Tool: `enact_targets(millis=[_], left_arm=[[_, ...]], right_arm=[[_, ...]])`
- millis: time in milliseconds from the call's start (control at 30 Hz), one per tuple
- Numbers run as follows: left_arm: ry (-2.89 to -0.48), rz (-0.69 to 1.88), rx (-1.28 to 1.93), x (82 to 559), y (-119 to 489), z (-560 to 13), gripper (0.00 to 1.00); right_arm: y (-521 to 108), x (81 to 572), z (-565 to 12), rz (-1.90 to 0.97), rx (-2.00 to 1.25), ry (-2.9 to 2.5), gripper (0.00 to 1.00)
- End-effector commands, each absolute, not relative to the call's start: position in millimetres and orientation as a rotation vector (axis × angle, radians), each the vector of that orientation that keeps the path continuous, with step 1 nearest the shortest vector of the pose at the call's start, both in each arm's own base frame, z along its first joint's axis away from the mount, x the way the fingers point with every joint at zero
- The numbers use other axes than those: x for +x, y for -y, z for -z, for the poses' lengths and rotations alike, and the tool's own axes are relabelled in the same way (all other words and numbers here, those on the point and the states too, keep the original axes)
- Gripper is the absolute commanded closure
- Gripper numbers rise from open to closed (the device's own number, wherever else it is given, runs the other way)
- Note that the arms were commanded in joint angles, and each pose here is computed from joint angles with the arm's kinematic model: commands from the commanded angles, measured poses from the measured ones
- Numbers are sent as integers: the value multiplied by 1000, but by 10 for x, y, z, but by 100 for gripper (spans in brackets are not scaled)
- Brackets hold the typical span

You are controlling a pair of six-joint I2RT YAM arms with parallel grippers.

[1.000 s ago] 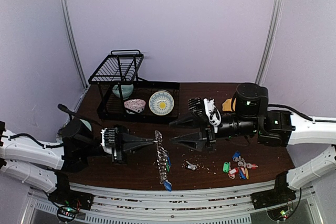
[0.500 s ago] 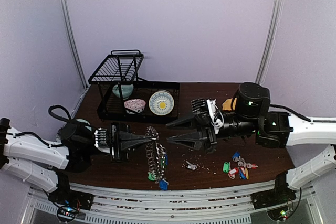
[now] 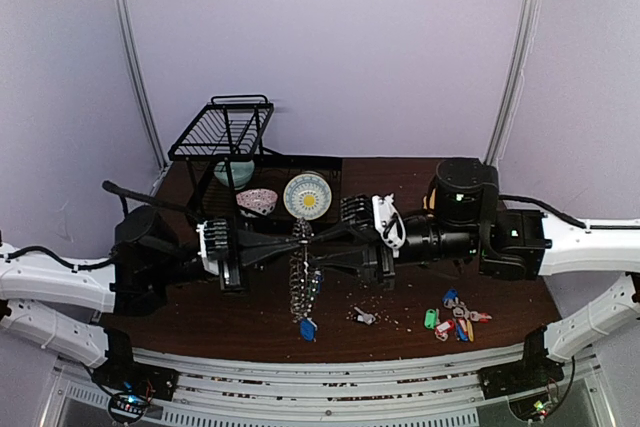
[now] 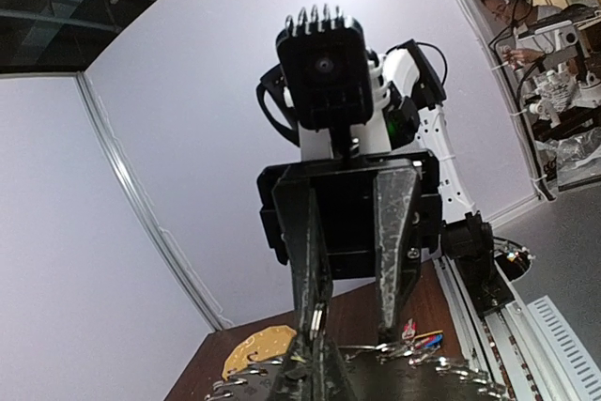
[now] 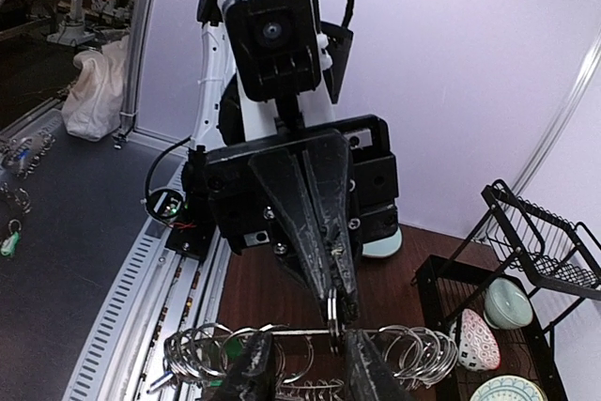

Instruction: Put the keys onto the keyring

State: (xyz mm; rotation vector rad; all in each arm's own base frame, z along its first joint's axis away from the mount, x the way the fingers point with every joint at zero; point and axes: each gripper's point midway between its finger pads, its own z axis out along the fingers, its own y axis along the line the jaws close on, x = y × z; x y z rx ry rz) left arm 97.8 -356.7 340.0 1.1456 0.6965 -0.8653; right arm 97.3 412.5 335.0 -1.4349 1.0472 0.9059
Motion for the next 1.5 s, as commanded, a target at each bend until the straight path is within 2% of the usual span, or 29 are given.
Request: enact_targets(millis=[0, 200, 367, 600, 767, 967, 1300, 1467], left_arm=[[-840, 744, 1145, 1203, 3543, -3531, 100], [-1213, 602, 1287, 1460, 3478, -3268, 100], [-1370, 519, 1353, 1536, 3455, -3128, 100], [-1370, 485, 1377, 1540, 3441, -3115, 100], [-1353, 500, 1371, 1515, 3463, -3147, 100], [-1330, 518, 1369, 1474, 3450, -3160, 100], [-1314, 538, 1363, 1438, 3429, -3169, 100], [-1311, 540, 1364, 1436, 3436, -3176, 100]], right_arm=[[-4116, 1165, -3311, -741, -1448, -1114, 73], [-3941, 1423, -3199, -522, -1440, -1203, 61], [-3949, 1541, -3117, -457, -1464, -1250, 63], [-3997, 1524, -3316, -603, -1431, -1216, 63], [-4164, 1484, -3269, -704, -1452, -1253, 72], [-4272, 1521, -3233, -856, -1417, -1301, 74], [-4358, 1569, -3156, -903, -1424, -1320, 80], [-4401, 1569, -3113, -905, -1447, -1323, 87]])
